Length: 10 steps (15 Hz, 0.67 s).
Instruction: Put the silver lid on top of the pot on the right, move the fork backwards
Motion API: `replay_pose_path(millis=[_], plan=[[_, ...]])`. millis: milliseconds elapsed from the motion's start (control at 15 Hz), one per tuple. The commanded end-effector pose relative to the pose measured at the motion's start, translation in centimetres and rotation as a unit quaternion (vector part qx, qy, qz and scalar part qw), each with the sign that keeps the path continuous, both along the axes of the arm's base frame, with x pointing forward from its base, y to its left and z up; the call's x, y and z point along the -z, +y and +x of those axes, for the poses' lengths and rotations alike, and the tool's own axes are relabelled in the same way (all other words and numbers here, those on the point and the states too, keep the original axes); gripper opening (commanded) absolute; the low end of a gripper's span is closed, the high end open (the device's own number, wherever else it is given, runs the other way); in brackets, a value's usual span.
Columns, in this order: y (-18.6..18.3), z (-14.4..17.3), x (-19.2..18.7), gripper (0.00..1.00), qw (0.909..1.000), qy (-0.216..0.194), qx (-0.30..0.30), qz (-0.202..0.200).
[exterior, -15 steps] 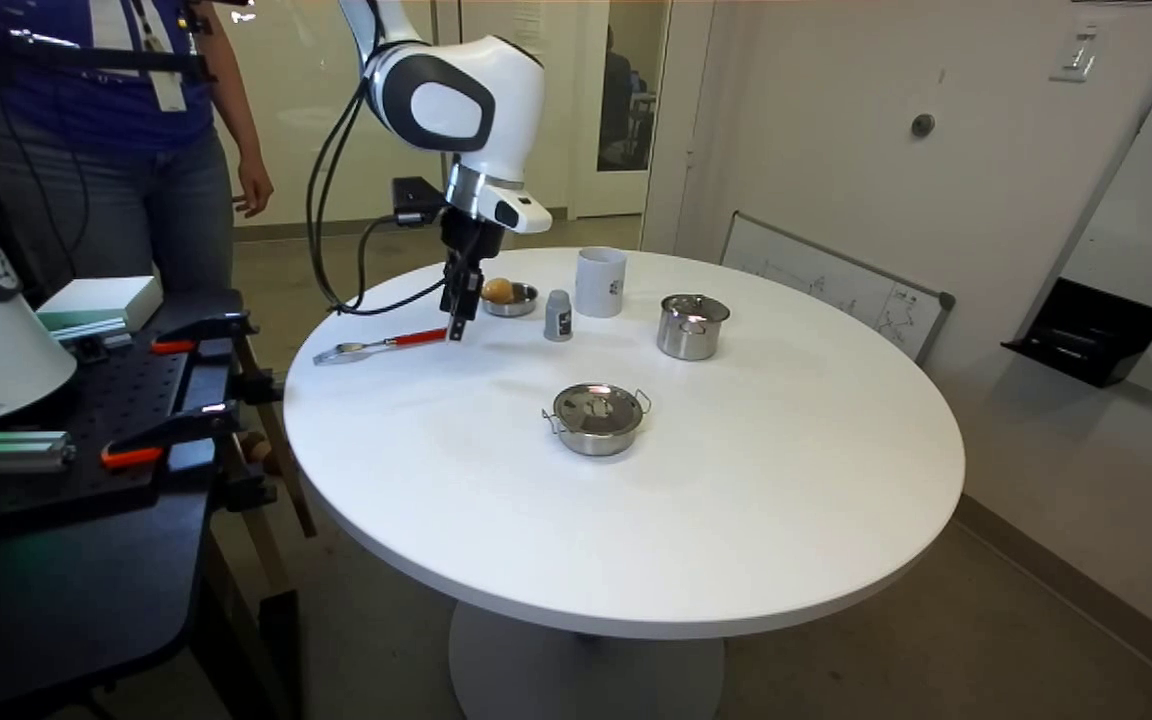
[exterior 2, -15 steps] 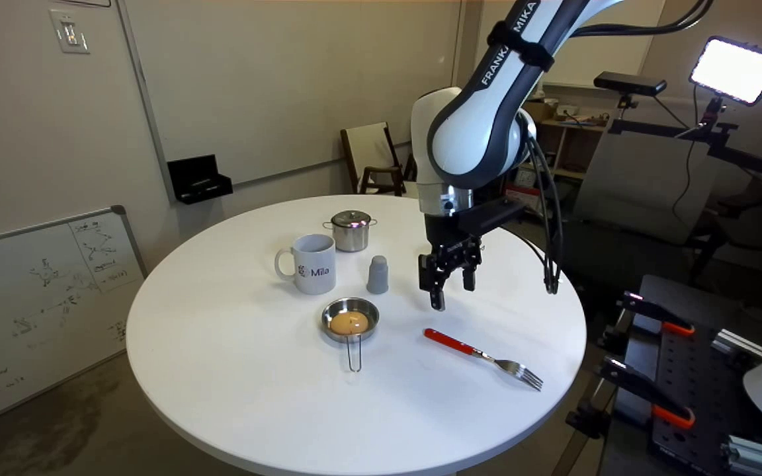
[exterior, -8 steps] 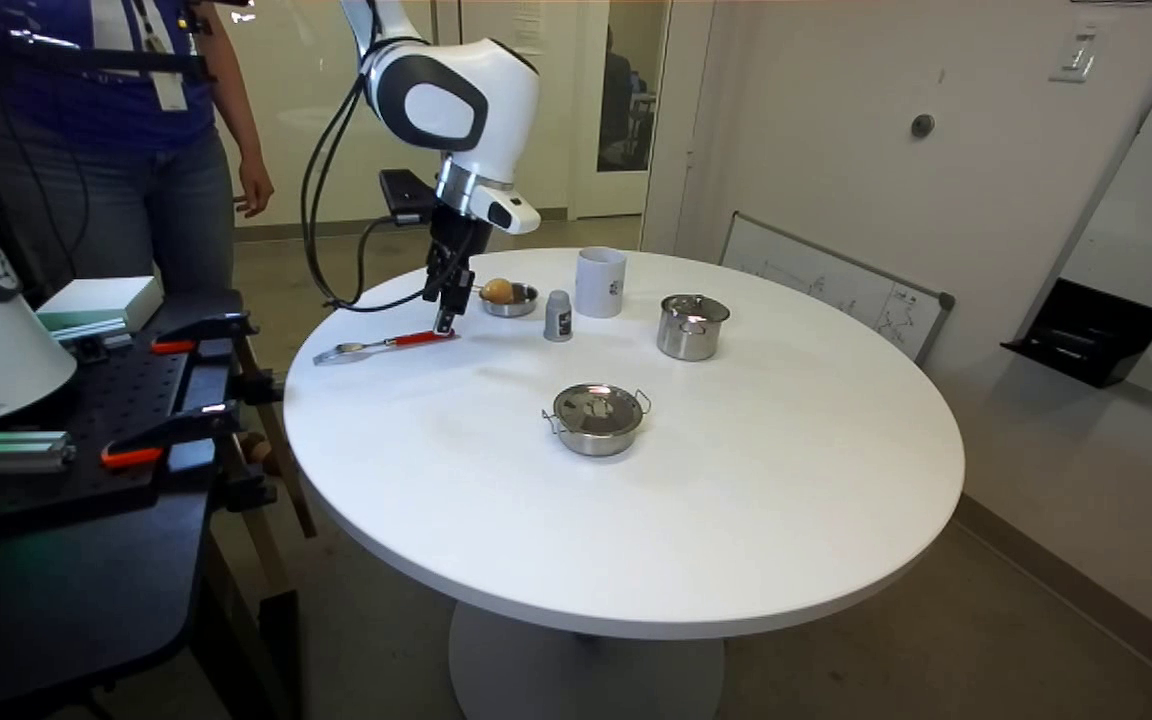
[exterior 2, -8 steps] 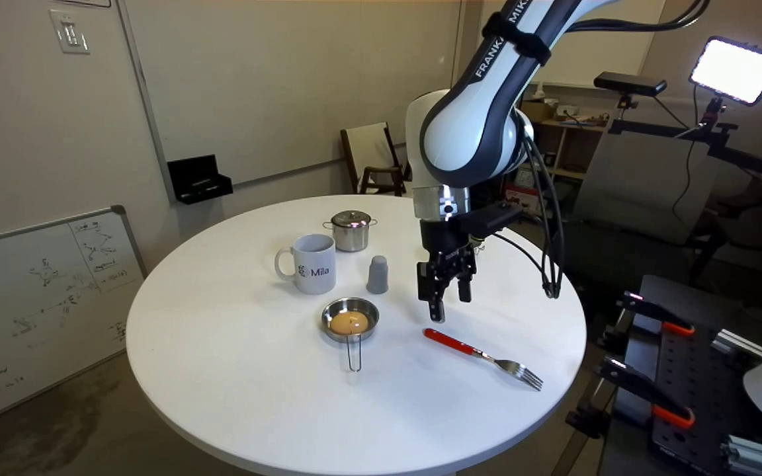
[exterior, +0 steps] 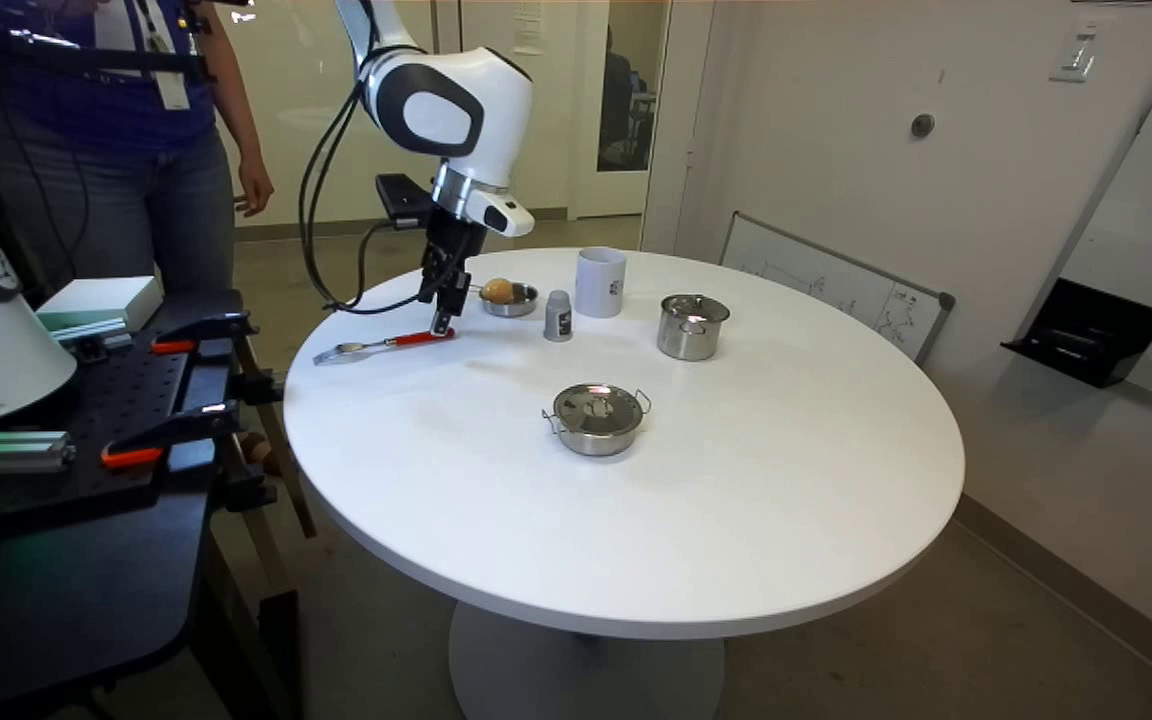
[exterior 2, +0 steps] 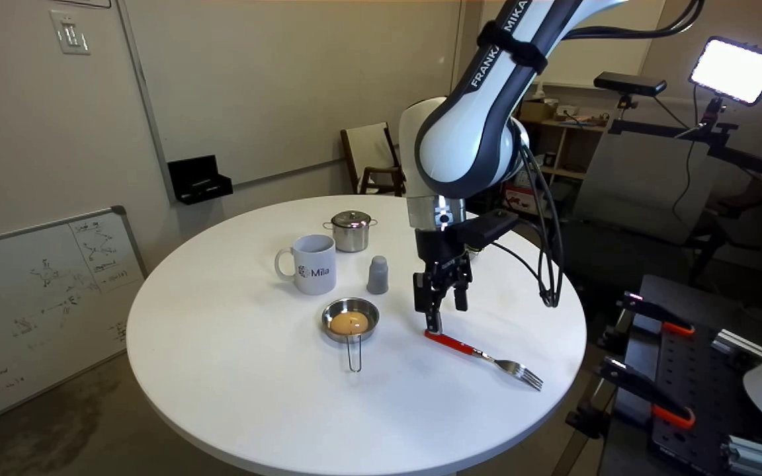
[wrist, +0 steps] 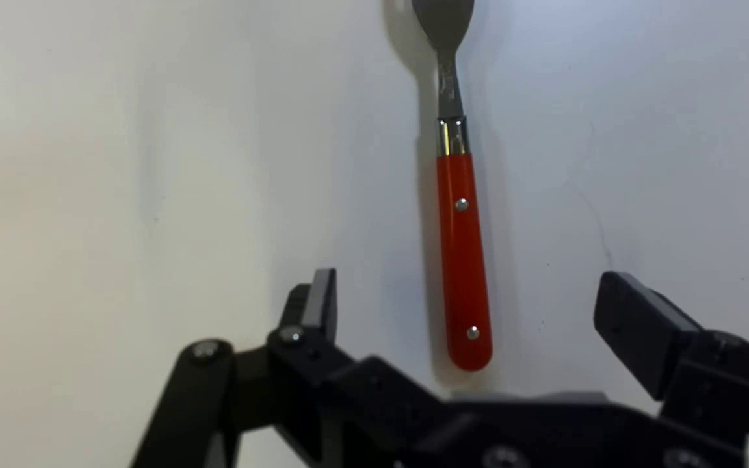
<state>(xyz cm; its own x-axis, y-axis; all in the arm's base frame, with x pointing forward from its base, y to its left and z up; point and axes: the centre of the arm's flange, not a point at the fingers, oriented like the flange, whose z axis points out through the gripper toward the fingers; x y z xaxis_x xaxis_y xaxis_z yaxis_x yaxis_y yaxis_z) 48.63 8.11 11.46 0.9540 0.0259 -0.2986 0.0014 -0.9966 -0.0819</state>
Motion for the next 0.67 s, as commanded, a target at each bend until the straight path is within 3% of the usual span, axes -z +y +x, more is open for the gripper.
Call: replay_pose_path(millis=[0, 267, 600], plan=[[1.3, 0.4, 1.1, 1.0, 1.0, -0.008, -0.003, -0.003], [2.2, 0.7, 1.6, 1.0, 0.9987, -0.037, 0.007, -0.033], [3.5, 0.2, 1.2, 1.0, 0.9972, -0.035, 0.006, -0.066]])
